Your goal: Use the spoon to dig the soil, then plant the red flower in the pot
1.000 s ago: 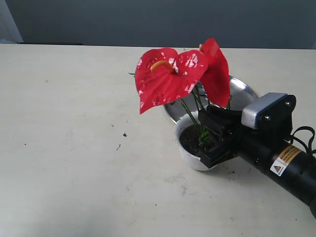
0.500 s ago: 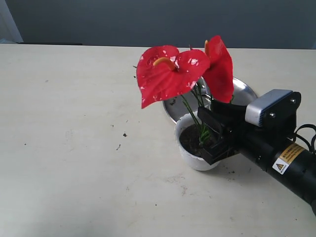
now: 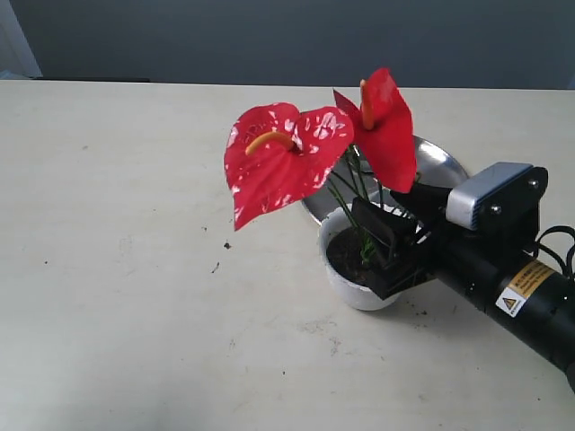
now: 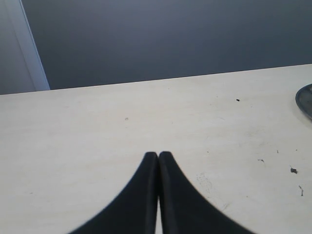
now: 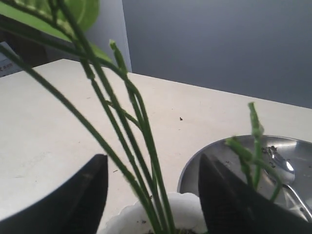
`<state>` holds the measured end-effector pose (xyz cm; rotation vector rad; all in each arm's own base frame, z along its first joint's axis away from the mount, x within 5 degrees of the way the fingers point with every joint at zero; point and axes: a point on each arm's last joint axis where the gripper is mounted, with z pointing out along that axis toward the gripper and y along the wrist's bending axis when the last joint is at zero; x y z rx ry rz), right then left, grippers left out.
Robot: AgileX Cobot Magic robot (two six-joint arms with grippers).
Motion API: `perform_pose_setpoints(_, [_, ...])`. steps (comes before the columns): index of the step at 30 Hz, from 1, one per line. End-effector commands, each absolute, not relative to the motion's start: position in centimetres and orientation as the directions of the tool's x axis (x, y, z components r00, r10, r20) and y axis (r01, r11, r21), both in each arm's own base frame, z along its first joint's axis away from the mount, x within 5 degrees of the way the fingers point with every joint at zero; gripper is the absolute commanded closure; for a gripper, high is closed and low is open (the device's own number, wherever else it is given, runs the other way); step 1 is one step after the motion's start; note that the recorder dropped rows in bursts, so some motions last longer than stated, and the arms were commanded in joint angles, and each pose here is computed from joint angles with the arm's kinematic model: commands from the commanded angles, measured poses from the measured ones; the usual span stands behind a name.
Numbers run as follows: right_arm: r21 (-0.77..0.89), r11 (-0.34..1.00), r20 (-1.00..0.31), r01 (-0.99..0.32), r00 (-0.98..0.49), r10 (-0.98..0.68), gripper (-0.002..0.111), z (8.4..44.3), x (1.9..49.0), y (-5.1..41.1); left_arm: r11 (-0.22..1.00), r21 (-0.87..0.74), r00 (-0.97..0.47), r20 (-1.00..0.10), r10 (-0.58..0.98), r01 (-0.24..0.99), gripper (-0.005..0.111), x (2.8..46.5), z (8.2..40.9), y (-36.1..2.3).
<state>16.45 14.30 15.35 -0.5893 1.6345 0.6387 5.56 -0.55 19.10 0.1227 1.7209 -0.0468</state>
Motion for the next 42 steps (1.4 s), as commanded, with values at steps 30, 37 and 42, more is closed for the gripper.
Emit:
perform_pose_setpoints(30, [0.083, 0.886, -0.996, -0.457, -0.077, 0.053, 0.109, 28.1, 12.0, 7.3, 0.993, 0.034, -0.139, -0.989, 0.05, 0.111, 0.106, 5.5, 19.2, -0.6])
perform_pose_setpoints(37, [0.085, 0.885, -0.996, -0.458, -0.067, 0.061, 0.109, 28.3, 11.9, 7.2, 0.993, 0.034, -0.139, -0.989, 0.05, 0.111, 0.106, 5.5, 19.2, -0.6])
perform_pose_setpoints(42, [-0.049, 0.885, -0.999, -0.463, 0.014, -0.048, 0.109, 28.5, 11.9, 7.2, 0.993, 0.034, -0.139, -0.989, 0.05, 0.111, 0.106, 5.5, 19.2, -0.6])
